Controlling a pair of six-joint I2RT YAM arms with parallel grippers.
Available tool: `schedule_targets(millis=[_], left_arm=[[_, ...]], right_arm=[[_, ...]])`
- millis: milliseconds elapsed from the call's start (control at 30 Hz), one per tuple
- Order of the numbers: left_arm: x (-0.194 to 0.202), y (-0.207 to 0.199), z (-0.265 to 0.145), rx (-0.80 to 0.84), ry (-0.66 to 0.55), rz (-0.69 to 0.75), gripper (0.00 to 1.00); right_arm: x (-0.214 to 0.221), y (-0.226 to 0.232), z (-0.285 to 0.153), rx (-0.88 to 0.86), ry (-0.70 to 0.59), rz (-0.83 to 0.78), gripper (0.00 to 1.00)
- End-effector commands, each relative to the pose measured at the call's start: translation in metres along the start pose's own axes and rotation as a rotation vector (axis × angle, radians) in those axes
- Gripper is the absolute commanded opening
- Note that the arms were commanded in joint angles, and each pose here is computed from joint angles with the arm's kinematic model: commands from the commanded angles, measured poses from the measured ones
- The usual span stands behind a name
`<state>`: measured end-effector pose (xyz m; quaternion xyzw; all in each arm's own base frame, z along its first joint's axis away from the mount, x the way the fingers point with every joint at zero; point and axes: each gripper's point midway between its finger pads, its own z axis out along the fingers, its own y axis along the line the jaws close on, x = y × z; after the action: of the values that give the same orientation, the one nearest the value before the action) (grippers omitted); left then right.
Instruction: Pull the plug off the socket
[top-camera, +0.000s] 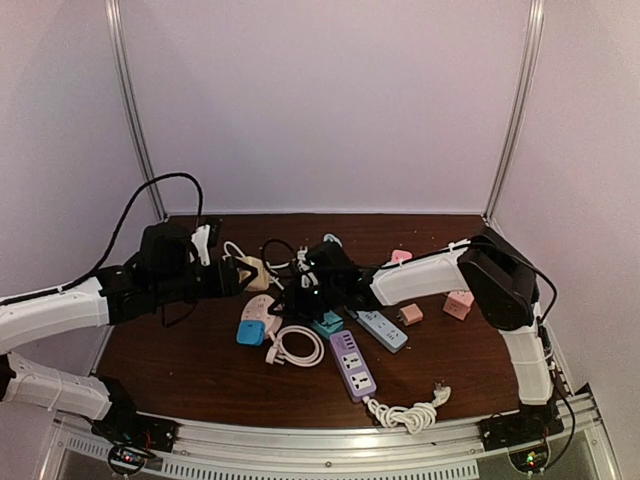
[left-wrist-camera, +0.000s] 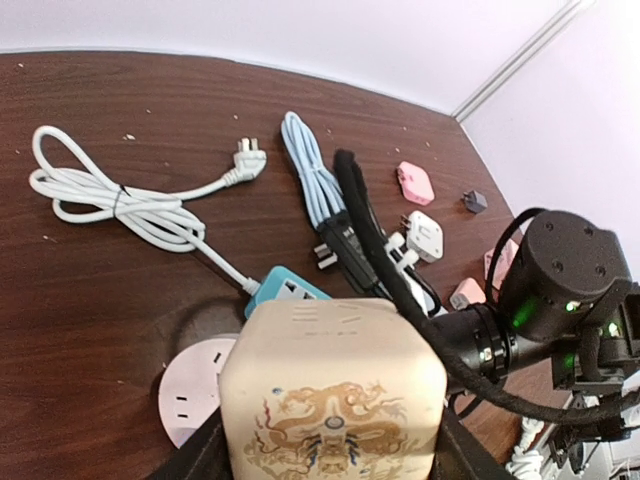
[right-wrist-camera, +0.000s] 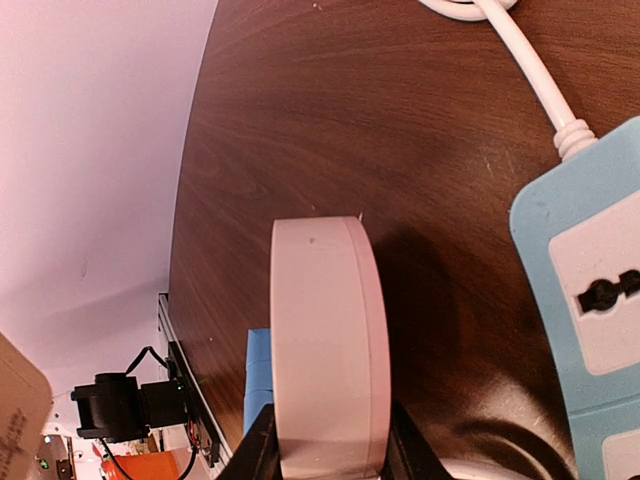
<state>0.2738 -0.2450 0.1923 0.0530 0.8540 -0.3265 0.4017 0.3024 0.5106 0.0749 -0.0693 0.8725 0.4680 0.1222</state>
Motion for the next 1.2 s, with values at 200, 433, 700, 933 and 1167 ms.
schedule_targets(millis=[200,433,700,933,1167], left_arm=[[-0.021,0.063,-0.016,-0.296,0.000,-0.067,0.23],[-0.008,0.098,-0.012,-0.417,0.084,-0.095,0.24],[0.005,0.131,0.002,-0.504,0.182,-0.092,0.24],[0.011,0.150,0.014,-0.517,0.261,-0.134,0.24],[0.008,0.154,0.020,-0.447,0.276,-0.211,0.24]], right_arm=[[0.014,-0.002,0.011,0.009,0.052,-0.035,0.02],[0.026,0.007,0.024,0.002,0.097,-0.075,0.10],[0.023,0.003,0.021,0.048,0.094,-0.103,0.24],[0.020,0.003,0.019,0.070,0.089,-0.136,0.46],[0.012,0.009,0.012,0.080,0.062,-0.174,0.64]])
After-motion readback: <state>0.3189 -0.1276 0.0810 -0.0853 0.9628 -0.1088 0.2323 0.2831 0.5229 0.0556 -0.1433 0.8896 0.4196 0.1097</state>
